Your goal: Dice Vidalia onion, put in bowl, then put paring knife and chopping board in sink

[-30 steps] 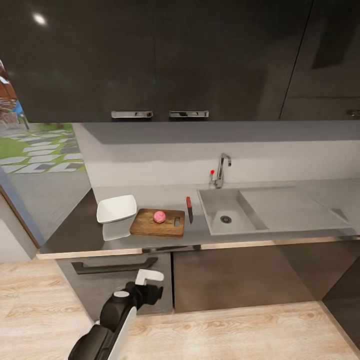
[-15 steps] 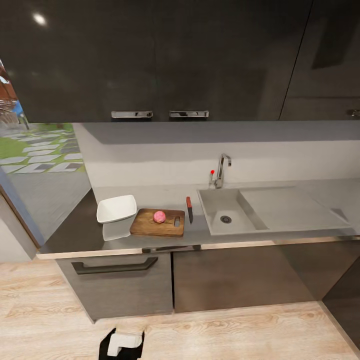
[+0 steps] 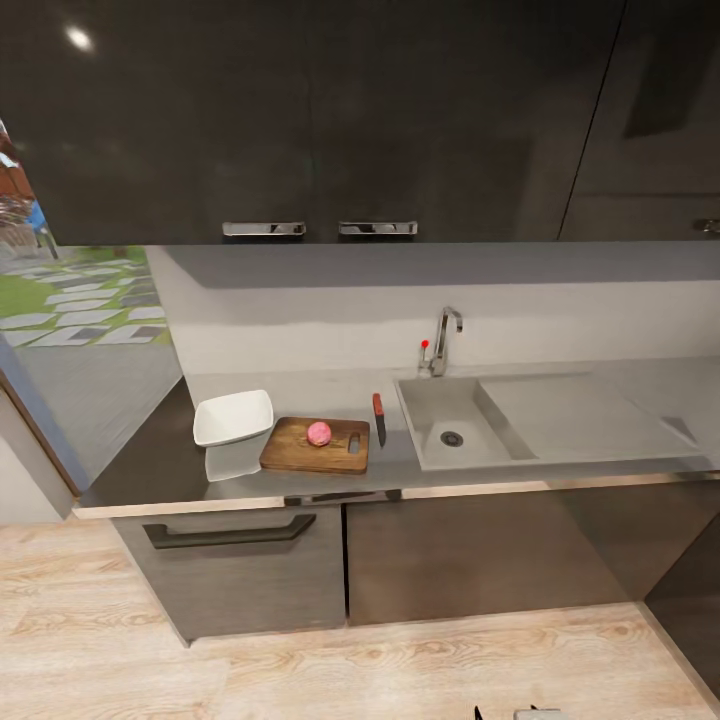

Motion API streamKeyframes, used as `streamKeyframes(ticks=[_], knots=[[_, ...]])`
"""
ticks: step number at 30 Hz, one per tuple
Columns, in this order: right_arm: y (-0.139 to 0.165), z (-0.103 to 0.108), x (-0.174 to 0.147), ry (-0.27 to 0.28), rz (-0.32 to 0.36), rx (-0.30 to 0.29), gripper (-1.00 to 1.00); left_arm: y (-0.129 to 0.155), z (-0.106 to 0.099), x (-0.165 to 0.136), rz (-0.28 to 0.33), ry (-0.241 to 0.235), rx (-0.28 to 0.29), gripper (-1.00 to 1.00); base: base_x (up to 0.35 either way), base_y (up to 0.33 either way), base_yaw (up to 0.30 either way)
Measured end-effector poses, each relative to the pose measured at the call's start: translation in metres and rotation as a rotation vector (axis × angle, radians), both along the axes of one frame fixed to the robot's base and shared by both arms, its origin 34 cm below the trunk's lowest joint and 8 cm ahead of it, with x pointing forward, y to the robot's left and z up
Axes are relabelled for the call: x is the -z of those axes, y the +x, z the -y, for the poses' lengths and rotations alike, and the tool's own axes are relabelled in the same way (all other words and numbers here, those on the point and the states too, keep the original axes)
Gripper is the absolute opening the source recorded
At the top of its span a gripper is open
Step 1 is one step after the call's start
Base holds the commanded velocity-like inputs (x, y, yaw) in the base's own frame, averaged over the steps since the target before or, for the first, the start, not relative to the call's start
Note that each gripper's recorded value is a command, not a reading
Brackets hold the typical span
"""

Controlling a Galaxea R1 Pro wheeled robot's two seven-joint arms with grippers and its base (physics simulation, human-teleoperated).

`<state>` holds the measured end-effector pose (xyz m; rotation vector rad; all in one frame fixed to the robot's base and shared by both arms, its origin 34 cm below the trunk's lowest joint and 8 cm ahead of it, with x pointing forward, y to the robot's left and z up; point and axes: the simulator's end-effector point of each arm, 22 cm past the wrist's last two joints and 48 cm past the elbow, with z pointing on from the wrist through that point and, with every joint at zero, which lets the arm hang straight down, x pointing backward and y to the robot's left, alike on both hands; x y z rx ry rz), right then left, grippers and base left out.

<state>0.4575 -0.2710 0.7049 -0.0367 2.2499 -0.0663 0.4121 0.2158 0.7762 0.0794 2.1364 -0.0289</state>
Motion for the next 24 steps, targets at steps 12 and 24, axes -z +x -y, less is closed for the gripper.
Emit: streamKeyframes(ticks=[12, 24], knots=[[-0.003, 0.001, 0.002, -0.003, -0.009, -0.001, 1.0, -0.016, -0.008, 0.013, -0.009, 0.009, -0.013, 1.0, 0.0, 0.0, 0.0], [-0.003, 0.001, 0.002, -0.003, -0.006, 0.0, 1.0, -0.02, -0.009, 0.017, -0.02, 0.012, -0.013, 1.0, 0.0, 0.0, 0.0]])
